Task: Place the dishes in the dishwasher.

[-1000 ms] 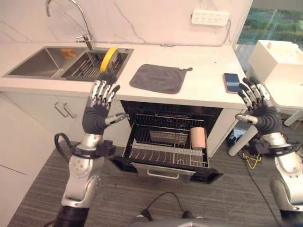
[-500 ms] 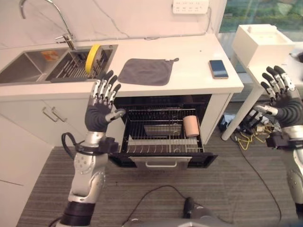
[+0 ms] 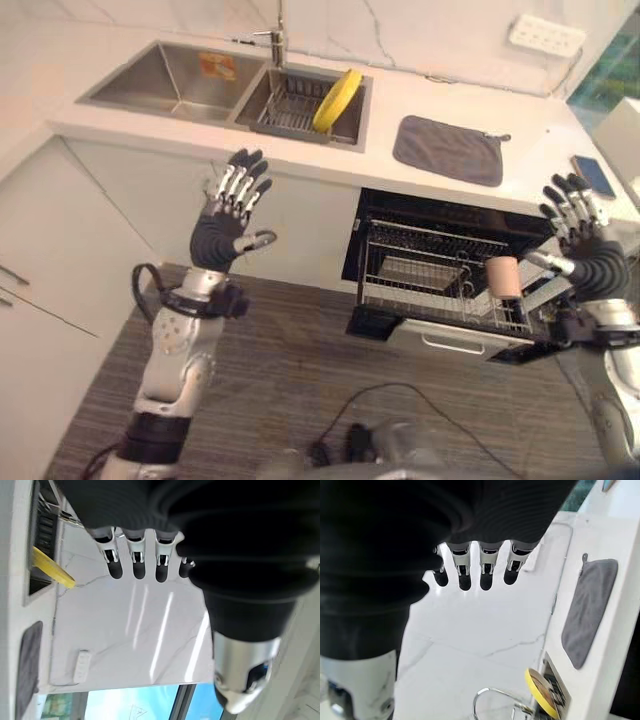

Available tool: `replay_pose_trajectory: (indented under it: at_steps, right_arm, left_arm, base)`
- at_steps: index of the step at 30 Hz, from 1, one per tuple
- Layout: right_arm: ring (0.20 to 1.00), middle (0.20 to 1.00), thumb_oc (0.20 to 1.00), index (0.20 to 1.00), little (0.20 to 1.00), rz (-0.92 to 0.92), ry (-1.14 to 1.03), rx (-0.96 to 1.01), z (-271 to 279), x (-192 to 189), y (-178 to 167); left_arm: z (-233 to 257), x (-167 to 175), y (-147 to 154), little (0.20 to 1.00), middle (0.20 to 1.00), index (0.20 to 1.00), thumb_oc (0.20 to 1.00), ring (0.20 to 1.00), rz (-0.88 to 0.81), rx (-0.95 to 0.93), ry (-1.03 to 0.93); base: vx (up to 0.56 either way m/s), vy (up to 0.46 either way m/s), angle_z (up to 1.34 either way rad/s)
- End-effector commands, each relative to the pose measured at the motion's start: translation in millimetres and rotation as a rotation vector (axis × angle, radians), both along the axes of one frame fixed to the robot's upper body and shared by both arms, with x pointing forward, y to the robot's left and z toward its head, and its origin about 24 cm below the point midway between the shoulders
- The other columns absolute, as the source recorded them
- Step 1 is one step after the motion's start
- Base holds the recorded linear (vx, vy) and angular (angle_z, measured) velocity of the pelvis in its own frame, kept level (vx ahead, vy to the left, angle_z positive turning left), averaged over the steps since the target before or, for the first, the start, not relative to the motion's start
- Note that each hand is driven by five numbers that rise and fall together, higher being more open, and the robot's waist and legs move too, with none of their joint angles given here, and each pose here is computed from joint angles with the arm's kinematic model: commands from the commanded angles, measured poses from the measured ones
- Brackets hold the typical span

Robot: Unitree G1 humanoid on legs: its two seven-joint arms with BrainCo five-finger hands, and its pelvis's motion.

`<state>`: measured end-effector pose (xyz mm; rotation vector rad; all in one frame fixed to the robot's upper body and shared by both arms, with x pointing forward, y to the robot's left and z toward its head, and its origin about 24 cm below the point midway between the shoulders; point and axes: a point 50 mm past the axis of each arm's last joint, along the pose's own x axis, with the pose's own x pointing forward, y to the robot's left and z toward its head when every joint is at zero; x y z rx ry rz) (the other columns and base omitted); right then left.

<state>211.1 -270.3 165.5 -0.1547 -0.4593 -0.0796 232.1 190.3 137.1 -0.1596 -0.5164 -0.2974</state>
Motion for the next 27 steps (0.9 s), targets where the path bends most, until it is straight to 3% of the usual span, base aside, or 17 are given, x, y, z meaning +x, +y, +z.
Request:
replay_pose_trajectory:
  at_steps: [1, 5, 11, 15, 27]
  right_arm:
    - [1.0, 1.0, 1.0, 1.0, 1.0, 0.05, -0.139, 0.027, 21, -1, 8]
    - [1.0, 1.0, 1.0, 1.0, 1.0, 0.072, -0.147, 0.031, 21, 7, 21]
    - [1.0, 1.0, 1.0, 1.0, 1.0, 0.047, -0.116, 0.001, 21, 10, 12]
    - [1.0, 1.0, 1.0, 1.0, 1.0, 0.088, -0.117, -0.052, 22, 16, 21]
    - [1.0, 1.0, 1.0, 1.0, 1.0, 0.075, -0.141, 0.009, 19, 7, 23]
  left_arm:
    - [32, 2, -4, 1.0, 1.0, 1.0, 1.0, 1.0, -0.037, 0.001, -0.151]
    - [30, 3, -5, 1.0, 1.0, 1.0, 1.0, 1.0, -0.032, -0.008, -0.134]
    - [29, -3, -4, 1.0, 1.0, 1.0, 1.0, 1.0, -0.041, -0.008, -0.127]
    - [24, -4, -2, 1.0, 1.0, 1.0, 1.0, 1.0, -0.013, -0.091, -0.116]
    - [27, 5, -12, 1.0, 1.0, 1.0, 1.0, 1.0, -0.106, -0.036, -0.112]
  base:
    - [0.01, -0.223, -0.39]
    - [0.05, -0.205, -0.07]
    - [0.02, -0.098, -0.03]
    - [0.09, 0.331, -0.15]
    - [0.14, 0.463, 0.21]
